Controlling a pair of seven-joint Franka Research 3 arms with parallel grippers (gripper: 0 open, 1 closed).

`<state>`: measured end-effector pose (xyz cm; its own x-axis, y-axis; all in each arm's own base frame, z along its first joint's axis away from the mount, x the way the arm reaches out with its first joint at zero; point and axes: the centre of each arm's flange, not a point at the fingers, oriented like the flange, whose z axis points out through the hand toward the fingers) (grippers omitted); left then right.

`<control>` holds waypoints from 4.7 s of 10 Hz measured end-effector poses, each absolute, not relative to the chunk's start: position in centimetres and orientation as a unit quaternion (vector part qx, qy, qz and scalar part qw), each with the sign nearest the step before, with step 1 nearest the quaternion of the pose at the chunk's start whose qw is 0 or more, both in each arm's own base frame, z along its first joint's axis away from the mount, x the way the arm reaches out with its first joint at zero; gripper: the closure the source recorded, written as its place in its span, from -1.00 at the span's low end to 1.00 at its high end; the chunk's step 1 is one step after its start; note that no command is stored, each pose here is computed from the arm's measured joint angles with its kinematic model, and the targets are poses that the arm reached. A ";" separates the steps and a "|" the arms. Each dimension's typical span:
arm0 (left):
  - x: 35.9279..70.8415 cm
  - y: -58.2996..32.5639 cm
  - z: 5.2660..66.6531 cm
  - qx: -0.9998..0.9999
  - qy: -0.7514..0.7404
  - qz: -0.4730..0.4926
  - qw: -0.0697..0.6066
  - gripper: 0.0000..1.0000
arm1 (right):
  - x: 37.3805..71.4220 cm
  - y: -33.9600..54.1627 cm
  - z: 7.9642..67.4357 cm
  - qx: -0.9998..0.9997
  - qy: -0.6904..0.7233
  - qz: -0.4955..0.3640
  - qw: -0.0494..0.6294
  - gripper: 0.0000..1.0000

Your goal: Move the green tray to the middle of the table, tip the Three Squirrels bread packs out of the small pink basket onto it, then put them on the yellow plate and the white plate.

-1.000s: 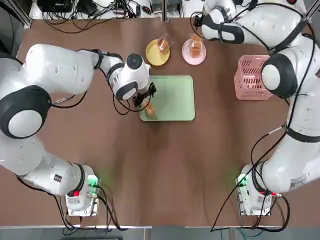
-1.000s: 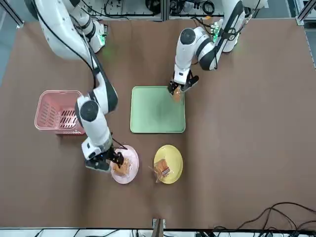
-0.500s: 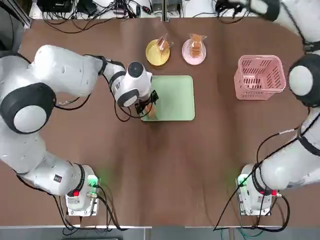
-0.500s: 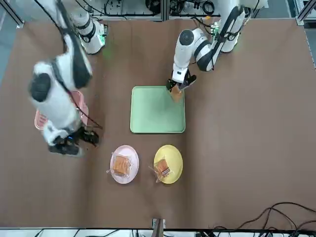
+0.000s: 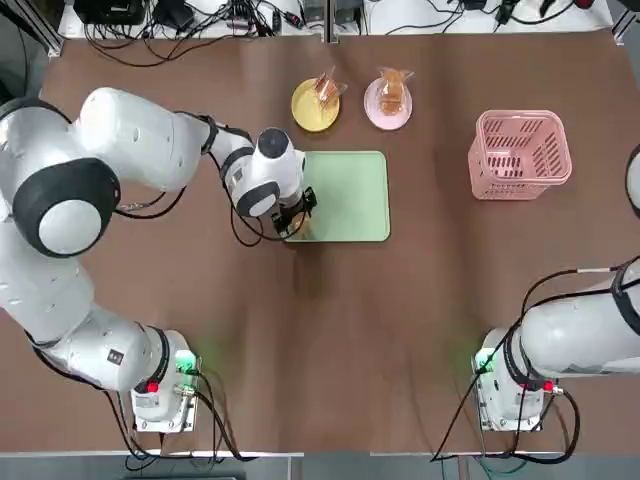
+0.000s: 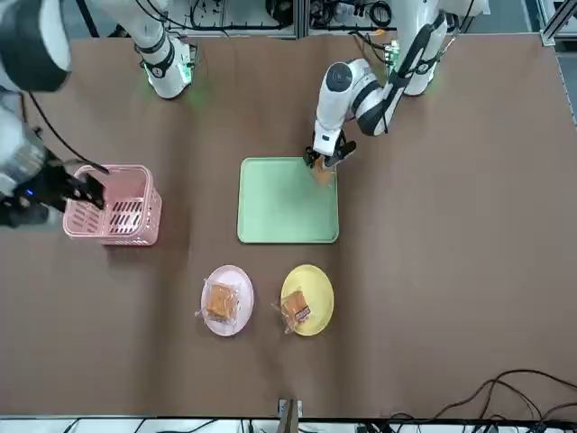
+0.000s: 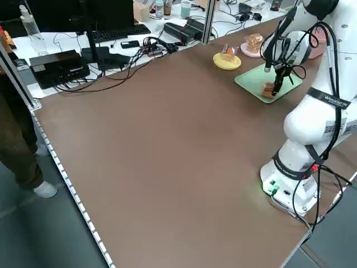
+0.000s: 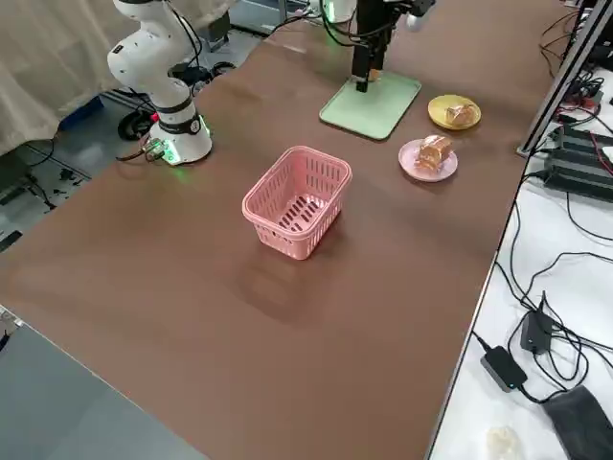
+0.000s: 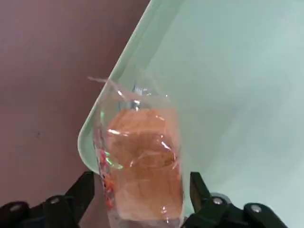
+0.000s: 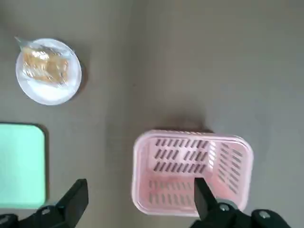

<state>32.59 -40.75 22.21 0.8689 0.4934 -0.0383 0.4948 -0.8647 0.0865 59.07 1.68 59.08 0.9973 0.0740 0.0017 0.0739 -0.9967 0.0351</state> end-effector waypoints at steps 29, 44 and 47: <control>63.4 -40.4 28.3 0.957 0.272 0.077 0.071 0.30 | 56.5 -2.4 61.5 0.999 0.038 -0.029 0.012 -0.97; 64.4 -43.0 24.0 0.956 0.266 0.081 0.092 0.08 | 56.5 -2.4 61.5 0.999 0.038 -0.029 0.011 -0.97; 64.5 -43.1 23.4 0.956 0.266 0.081 0.096 -0.15 | 56.5 -2.4 61.5 0.999 0.038 -0.029 0.011 -0.97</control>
<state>64.54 -43.06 23.39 0.8451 0.5246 0.1029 0.4937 -0.8397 0.2261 56.54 -2.43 61.50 0.9954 0.0748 -0.0595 0.0761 -0.9969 0.0202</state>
